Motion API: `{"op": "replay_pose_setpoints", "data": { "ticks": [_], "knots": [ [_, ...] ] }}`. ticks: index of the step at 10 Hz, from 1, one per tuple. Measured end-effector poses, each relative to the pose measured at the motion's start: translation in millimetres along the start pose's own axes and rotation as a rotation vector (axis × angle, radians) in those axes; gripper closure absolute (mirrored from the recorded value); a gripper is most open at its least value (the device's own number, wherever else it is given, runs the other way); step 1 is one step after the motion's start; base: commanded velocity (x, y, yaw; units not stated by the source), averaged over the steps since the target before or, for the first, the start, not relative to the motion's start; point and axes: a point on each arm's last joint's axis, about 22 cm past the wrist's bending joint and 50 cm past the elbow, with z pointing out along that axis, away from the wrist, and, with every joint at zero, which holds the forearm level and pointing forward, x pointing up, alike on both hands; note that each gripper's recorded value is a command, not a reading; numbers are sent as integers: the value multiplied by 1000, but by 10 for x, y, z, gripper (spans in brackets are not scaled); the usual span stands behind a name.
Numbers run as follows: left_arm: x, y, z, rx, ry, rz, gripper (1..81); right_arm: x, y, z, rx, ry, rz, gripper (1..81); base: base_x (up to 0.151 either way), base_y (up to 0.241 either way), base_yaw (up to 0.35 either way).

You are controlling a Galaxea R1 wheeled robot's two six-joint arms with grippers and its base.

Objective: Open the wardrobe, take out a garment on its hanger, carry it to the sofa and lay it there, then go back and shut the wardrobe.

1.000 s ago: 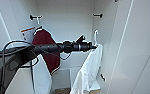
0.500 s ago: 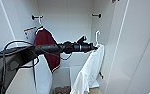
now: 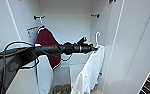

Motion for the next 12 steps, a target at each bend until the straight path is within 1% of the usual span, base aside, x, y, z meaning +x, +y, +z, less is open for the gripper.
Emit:
{"op": "replay_pose_setpoints", "data": {
  "ticks": [2,3,6,7,9,10,11,12],
  "knots": [
    [-34,-42,-35,2,0,-9,811,12,0,0,0,1,-1,10,-93,0,0],
    [-91,-116,-43,7,-4,-25,811,19,-1,0,0,1,0,10,-93,0,0],
    [-369,-136,-44,-8,-32,-52,811,-23,2,0,0,-1,1,10,-93,0,0],
    [-434,-161,-80,-21,-28,-65,811,-11,1,0,0,0,-1,10,-93,0,0],
    [-564,-368,-179,-7,-18,-88,811,-16,1,0,0,0,-1,10,-93,0,0],
    [-652,-407,-183,-10,-22,-95,811,-18,2,0,0,-1,0,10,-93,0,0],
    [-737,-404,-169,-17,-31,-104,811,0,4,0,0,0,-1,10,-93,0,0],
    [-789,-310,-163,-35,-41,-100,811,-3,1,0,0,1,-1,10,-93,0,0]
  ]
}}
